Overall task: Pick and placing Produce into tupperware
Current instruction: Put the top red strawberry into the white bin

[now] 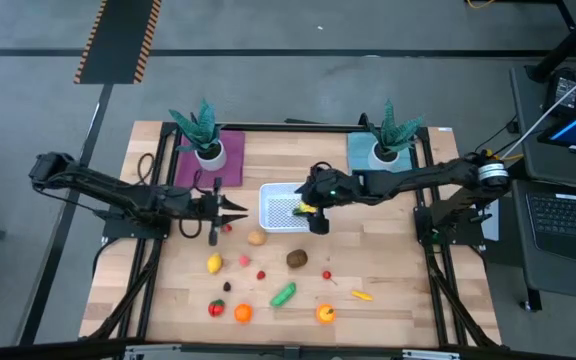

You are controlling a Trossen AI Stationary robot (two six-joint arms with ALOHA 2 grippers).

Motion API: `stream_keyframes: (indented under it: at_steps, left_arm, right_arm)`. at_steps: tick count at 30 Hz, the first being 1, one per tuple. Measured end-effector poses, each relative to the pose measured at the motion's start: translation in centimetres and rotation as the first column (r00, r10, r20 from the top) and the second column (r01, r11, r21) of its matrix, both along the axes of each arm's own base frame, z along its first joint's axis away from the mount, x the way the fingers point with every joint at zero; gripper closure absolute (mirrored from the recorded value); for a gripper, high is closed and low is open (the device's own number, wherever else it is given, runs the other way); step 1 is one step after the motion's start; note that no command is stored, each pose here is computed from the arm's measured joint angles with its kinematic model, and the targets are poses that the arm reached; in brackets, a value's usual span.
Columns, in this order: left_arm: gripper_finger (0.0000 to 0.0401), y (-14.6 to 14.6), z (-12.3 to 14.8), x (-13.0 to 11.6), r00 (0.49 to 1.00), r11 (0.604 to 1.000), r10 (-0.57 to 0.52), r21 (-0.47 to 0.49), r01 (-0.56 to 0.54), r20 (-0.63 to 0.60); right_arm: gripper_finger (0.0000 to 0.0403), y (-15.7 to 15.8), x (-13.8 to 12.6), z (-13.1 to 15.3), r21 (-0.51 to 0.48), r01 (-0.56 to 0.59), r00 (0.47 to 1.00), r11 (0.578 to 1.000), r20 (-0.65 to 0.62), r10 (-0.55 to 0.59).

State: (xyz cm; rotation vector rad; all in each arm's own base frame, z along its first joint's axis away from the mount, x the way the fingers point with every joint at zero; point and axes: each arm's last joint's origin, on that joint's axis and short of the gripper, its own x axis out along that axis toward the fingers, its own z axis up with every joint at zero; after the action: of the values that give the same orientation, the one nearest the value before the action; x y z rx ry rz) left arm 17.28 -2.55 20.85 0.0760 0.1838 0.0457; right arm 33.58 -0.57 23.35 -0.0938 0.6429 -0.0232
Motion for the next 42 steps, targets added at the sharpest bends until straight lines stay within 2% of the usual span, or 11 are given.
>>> stream_keyframes:
  at_steps: [7, 13, 19, 22, 24, 28, 33, 37, 42]
  left_arm:
    - [0.0361, -0.7, 1.2, -2.1, 0.997, 0.998, -0.066, -0.014, 0.067, 0.047]
    - [0.0378, -0.9, 1.6, -2.5, 0.993, 0.996, -0.086, -0.015, 0.087, 0.076]
    - [0.0392, -0.9, 1.6, -2.5, 0.994, 0.996, -0.084, -0.022, 0.086, 0.072]
    - [0.0398, -0.9, 1.6, -2.5, 0.994, 0.996, -0.084, -0.022, 0.086, 0.071]
    - [0.04, -0.9, 1.6, -2.5, 0.994, 0.996, -0.084, -0.023, 0.086, 0.072]
    - [0.0394, -0.9, 1.6, -2.5, 0.994, 0.996, -0.084, -0.021, 0.086, 0.07]
    - [0.0378, -0.9, 1.6, -2.5, 0.994, 0.996, -0.081, -0.021, 0.083, 0.07]
    - [0.0353, -0.6, 1.6, -2.5, 0.997, 1.0, 0.009, -0.03, -0.007, 0.072]
    - [0.0295, -0.6, 1.4, -2.5, 0.998, 0.999, 0.024, -0.031, -0.022, 0.057]
  right_arm:
    - [0.0091, 1.5, -4.3, -0.2, -0.031, -0.063, 0.97, 0.998, 0.234, 0.068]
    - [0.0091, 1.9, -8.9, -1.4, -0.025, -0.074, 0.909, 0.997, 0.41, 0.078]
    - [0.0091, 1.7, -12.6, -3.1, 0.025, -0.086, 0.822, 0.996, 0.567, 0.057]
    - [0.0091, 1.7, -13.8, -4.1, 0.027, -0.093, 0.813, 0.995, 0.58, 0.06]
    - [0.0091, 1.7, -14.3, -4.9, 0.035, -0.094, 0.826, 0.995, 0.561, 0.058]
    - [0.0091, 1.6, -14.6, -5.7, 0.079, -0.088, 0.848, 0.993, 0.529, 0.033]
    - [0.0091, 1.6, -14.6, -5.8, 0.08, -0.087, 0.854, 0.993, 0.519, 0.033]
    - [0.0091, 1.6, -14.6, -5.8, 0.08, -0.087, 0.854, 0.993, 0.519, 0.033]
    - [0.0091, 1.6, -14.6, -5.8, 0.082, -0.087, 0.854, 0.993, 0.519, 0.032]
